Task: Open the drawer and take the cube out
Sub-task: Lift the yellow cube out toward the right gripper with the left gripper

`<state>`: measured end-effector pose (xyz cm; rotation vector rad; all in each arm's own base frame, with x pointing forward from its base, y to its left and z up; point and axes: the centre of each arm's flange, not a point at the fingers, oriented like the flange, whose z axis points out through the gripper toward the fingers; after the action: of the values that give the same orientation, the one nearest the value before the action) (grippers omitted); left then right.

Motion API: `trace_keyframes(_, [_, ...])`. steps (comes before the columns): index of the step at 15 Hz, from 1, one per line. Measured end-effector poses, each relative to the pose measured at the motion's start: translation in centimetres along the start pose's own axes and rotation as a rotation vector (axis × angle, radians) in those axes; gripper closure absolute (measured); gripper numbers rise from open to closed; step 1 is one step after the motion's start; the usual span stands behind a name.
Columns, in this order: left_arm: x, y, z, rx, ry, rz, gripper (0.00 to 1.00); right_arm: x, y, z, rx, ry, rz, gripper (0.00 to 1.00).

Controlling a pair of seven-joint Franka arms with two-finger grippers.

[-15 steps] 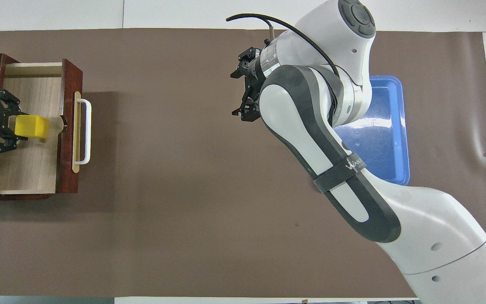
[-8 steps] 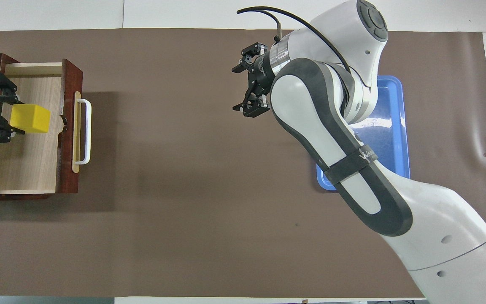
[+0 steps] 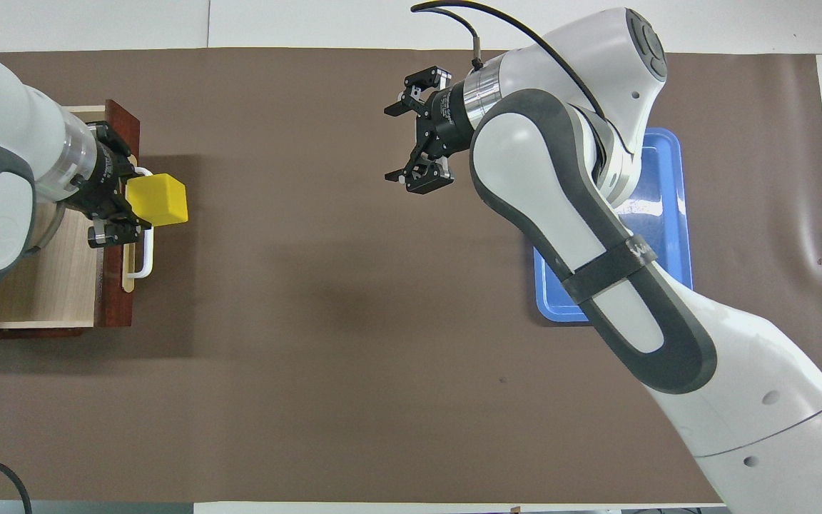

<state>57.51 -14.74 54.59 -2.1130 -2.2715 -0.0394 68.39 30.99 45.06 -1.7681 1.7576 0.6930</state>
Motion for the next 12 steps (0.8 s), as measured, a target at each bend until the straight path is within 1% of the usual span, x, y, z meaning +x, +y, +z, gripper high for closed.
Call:
trace_keyframes(2, [-2.6, -1.0, 0.2, 0.01, -0.018, -0.011, 0.45, 0.6, -0.3, -0.5, 0.005, -0.023, -0.009, 0.02])
trace_keyframes(6, [-7.5, -3.0, 0.9, -0.016, -0.034, -0.04, 0.45, 1.0, 0.1, -0.2, -0.008, -0.035, -0.033, 0.02])
trace_keyframes(8, [-8.5, -3.7, 1.3, -0.023, -0.038, -0.034, 0.45, 1.5, 0.9, 0.3, -0.027, -0.032, -0.059, 0.02])
trace_keyframes(12, [-9.2, -4.2, 2.7, -0.021, -0.037, -0.02, 0.45, 2.4, 2.1, 1.1, -0.059, -0.033, -0.072, 0.02])
